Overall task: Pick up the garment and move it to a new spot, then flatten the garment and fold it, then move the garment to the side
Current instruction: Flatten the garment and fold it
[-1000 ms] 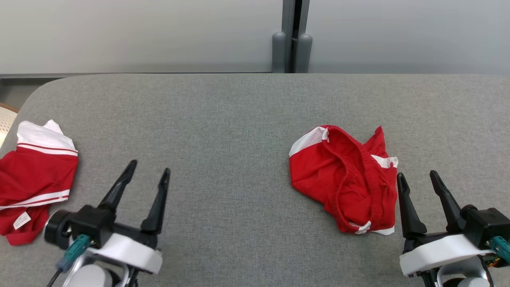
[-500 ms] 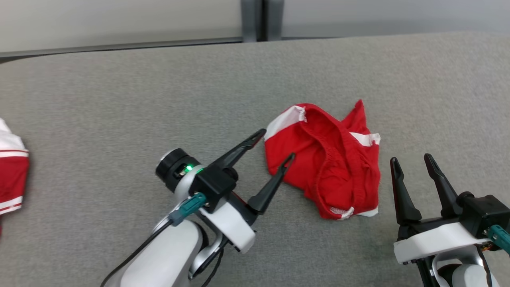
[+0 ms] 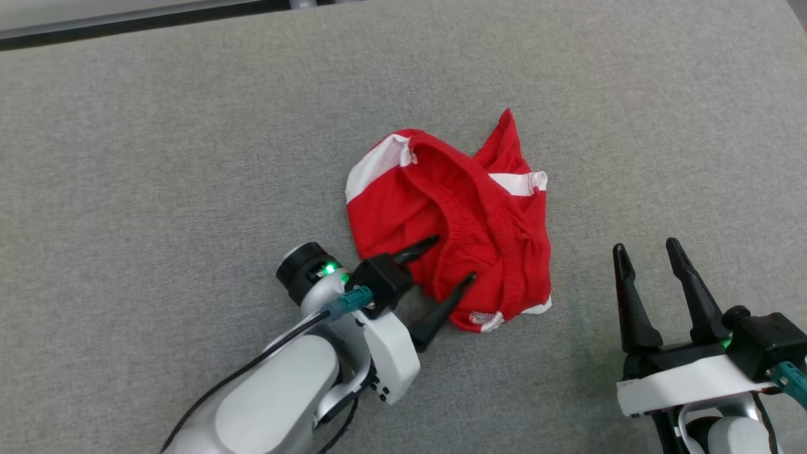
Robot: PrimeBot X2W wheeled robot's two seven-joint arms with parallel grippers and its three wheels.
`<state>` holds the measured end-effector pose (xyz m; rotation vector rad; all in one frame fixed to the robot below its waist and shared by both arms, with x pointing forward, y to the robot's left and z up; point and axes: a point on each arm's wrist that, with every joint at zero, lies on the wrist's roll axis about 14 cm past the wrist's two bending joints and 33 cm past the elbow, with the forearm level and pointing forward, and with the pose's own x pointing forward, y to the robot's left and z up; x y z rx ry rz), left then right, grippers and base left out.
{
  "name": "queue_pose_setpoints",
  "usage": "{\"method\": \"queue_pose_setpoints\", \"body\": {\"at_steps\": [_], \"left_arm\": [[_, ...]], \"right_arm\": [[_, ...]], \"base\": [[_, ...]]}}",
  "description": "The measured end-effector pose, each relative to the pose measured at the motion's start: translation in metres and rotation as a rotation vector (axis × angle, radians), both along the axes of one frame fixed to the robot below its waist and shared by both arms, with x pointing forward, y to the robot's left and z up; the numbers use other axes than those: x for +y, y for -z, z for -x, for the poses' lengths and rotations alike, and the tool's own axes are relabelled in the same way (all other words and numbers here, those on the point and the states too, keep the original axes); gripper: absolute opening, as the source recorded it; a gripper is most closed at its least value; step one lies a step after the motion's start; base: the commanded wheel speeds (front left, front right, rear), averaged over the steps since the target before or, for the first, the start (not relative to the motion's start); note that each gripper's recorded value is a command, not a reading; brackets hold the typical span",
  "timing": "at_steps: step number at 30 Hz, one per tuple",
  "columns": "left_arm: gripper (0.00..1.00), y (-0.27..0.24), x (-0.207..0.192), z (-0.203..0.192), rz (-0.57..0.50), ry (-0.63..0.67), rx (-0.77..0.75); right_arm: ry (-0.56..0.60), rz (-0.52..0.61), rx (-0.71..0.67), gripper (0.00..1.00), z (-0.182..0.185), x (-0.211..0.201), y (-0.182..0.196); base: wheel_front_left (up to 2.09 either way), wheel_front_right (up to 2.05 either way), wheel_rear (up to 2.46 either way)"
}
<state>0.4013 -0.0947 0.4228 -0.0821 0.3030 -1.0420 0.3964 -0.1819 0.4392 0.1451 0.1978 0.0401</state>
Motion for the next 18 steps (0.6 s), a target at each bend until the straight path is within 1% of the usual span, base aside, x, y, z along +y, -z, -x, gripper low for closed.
{"method": "queue_pose_setpoints", "body": {"at_steps": [1, 2, 7, 13, 18], "left_arm": [[0.30, 0.003, 0.001, -0.002, -0.003, -0.001, 0.004], [0.01, 0.006, 0.001, -0.003, -0.006, -0.001, 0.006], [0.00, -0.011, 0.012, -0.013, 0.044, -0.029, -0.068], [0.00, -0.034, 0.039, -0.012, 0.084, -0.079, -0.146], [0.00, -0.034, 0.078, -0.002, 0.051, -0.149, -0.154]], "right_arm": [[0.005, 0.000, 0.005, 1.00, 0.001, -0.002, 0.002], [0.011, 0.000, 0.007, 1.00, 0.001, -0.003, 0.003], [0.015, -0.006, 0.011, 1.00, 0.001, -0.004, 0.007], [-0.006, -0.022, 0.000, 1.00, -0.003, 0.004, 0.003], [-0.031, -0.030, -0.005, 1.00, -0.007, 0.012, 0.001]], "base": [[0.00, 0.00, 0.00], [0.00, 0.00, 0.00], [0.00, 0.00, 0.00], [0.00, 0.00, 0.00], [0.00, 0.00, 0.00]]}}
